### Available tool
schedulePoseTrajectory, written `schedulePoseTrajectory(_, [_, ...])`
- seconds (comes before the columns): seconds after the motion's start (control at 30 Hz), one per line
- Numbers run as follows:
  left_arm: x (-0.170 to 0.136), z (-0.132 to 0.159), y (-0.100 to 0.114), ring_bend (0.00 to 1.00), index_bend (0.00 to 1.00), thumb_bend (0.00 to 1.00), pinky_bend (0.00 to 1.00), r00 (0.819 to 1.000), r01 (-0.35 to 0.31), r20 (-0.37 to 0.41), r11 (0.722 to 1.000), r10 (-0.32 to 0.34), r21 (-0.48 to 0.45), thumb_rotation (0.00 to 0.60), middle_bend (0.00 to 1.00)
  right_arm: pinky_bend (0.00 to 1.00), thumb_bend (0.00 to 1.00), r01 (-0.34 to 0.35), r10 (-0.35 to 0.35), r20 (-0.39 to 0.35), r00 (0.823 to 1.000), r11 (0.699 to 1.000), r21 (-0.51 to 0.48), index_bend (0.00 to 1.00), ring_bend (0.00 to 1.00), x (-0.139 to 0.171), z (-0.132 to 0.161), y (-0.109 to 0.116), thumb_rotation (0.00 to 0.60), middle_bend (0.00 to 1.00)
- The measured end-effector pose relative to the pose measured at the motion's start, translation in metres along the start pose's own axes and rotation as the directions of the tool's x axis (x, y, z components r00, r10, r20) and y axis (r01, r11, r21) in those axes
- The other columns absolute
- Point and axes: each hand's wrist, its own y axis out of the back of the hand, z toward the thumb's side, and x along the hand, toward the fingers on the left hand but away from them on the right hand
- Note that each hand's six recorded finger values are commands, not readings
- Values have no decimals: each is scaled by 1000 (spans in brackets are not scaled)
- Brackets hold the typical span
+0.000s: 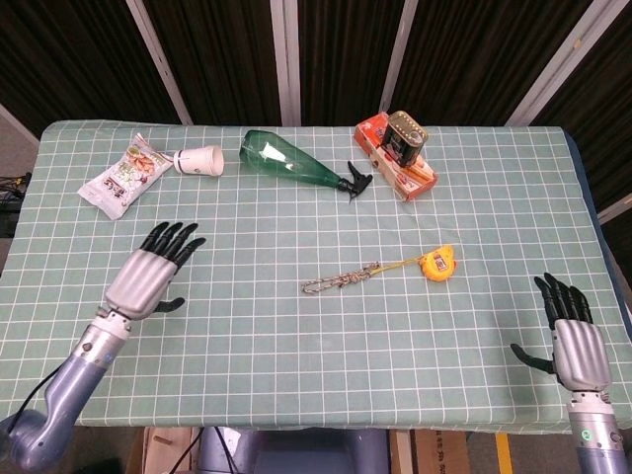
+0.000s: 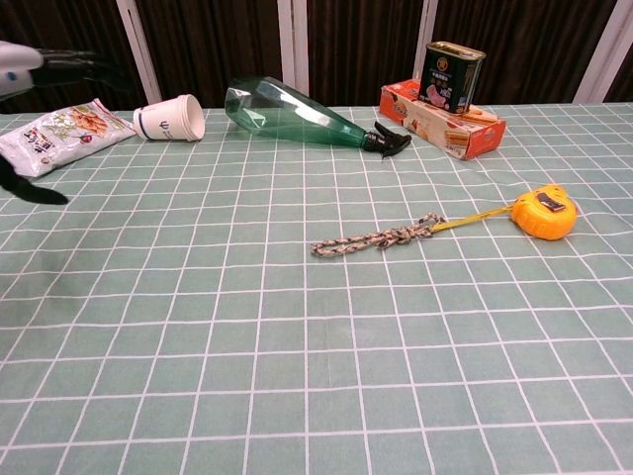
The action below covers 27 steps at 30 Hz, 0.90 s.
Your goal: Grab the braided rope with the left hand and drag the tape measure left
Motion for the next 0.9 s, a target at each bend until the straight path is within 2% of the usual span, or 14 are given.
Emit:
schedulePoseTrajectory(0.2, [44,41,-3,0,350,179,0,997,34,76,999,-33,-10,600,0,0,183,-12,12,21,1000,1000,-25,0,0,-1,-4,0,600,0])
schedulePoseTrajectory(0.47, [87,95,-15,0,438,292,0,985,79,153,997,-79,3,600,0,0,182,-26,27,30,999,998,-50,0,0,-2,-4,0,600,0])
schedulePoseTrajectory(0.73, [114,126,-32,0,485,388,0,979,115,167,993,-117,25,600,0,0,182,-40,44,47,998,996,-75,0,0,-3,-6,-1,600,0])
schedulePoseTrajectory(0.9, [123,138,-44,0,490,414,0,975,140,167,989,-146,51,600,0,0,182,-47,51,51,997,995,-87,0,0,-3,-7,-1,600,0])
